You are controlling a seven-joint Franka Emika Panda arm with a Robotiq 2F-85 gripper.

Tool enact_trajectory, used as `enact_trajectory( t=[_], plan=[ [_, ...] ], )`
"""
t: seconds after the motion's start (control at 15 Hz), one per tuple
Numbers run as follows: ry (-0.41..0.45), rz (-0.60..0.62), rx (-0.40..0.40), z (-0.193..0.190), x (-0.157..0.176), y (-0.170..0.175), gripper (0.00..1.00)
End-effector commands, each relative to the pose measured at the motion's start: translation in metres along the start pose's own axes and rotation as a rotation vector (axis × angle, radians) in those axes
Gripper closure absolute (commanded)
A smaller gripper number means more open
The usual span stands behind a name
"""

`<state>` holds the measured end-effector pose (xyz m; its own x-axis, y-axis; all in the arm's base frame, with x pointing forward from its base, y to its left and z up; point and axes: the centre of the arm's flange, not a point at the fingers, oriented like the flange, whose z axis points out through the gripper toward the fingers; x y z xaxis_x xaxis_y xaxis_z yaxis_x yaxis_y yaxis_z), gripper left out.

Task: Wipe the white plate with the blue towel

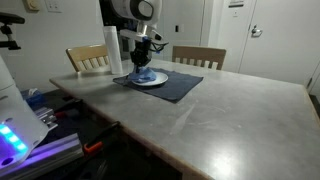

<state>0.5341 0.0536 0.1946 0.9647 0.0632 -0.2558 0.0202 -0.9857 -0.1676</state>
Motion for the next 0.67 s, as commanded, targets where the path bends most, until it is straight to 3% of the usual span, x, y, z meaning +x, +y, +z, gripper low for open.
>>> enact_trajectory(
  t=[0.0,0.6],
  plan=[
    [0.018,0.094,-0.028,0.013,0.003,0.008,0.98],
    [0.011,0.240,-0.130,0.015,0.007,0.030,0.98]
  ],
)
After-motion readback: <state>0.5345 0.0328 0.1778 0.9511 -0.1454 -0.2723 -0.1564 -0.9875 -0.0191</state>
